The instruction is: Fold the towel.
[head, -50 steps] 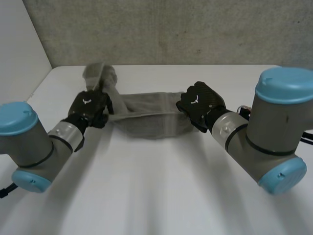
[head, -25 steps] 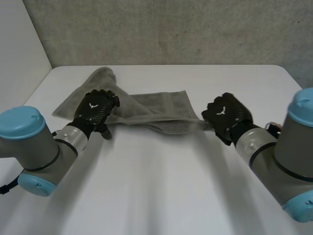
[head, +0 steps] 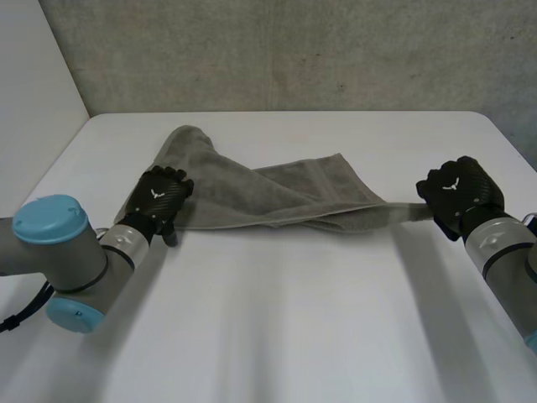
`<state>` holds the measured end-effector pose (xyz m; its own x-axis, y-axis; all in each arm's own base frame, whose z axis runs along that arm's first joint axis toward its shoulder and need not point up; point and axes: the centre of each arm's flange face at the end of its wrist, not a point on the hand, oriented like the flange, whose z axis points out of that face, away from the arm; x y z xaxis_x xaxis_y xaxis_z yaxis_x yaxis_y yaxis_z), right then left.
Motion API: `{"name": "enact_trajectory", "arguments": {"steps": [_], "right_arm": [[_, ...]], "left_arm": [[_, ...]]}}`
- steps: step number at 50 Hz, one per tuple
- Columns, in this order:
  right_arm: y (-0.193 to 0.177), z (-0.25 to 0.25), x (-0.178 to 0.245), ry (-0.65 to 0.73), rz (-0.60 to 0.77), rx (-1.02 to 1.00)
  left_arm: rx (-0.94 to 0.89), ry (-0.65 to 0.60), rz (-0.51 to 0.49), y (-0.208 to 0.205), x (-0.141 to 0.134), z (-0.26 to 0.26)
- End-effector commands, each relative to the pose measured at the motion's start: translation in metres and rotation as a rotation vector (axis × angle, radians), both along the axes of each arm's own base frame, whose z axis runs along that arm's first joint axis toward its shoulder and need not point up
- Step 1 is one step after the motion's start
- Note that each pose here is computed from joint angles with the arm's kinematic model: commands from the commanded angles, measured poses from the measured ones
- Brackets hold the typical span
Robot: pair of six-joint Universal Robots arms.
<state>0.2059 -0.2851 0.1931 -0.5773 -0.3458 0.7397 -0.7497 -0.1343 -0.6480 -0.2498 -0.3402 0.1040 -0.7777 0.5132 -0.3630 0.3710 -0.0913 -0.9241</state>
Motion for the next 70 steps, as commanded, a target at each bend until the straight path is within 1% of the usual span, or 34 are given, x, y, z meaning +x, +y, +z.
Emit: {"name": "enact_trajectory", "arguments": {"steps": [1, 9, 20, 32, 44, 58, 70], "right_arm": [[-0.01, -0.001, -0.014, -0.01, -0.049, -0.01], [-0.014, -0.007, -0.021, -0.008, -0.072, 0.007], [-0.012, -0.012, -0.02, -0.007, -0.069, 0.012], [-0.008, -0.015, -0.018, -0.006, -0.062, 0.019], [-0.007, -0.016, -0.018, -0.005, -0.062, 0.022], [-0.006, -0.017, -0.018, -0.005, -0.062, 0.025], [-0.005, -0.02, -0.018, -0.003, -0.062, 0.036]], "left_arm": [[0.018, -0.001, 0.001, -0.007, -0.002, -0.012], [0.006, 0.002, 0.002, -0.018, -0.005, -0.016], [-0.018, 0.014, 0.003, -0.028, -0.008, -0.009], [0.001, 0.008, 0.0, -0.039, -0.012, -0.014], [0.045, -0.002, -0.001, -0.039, -0.013, -0.017], [0.029, 0.012, -0.001, -0.037, -0.013, -0.003], [0.046, 0.028, -0.002, -0.037, -0.013, -0.008]]}}
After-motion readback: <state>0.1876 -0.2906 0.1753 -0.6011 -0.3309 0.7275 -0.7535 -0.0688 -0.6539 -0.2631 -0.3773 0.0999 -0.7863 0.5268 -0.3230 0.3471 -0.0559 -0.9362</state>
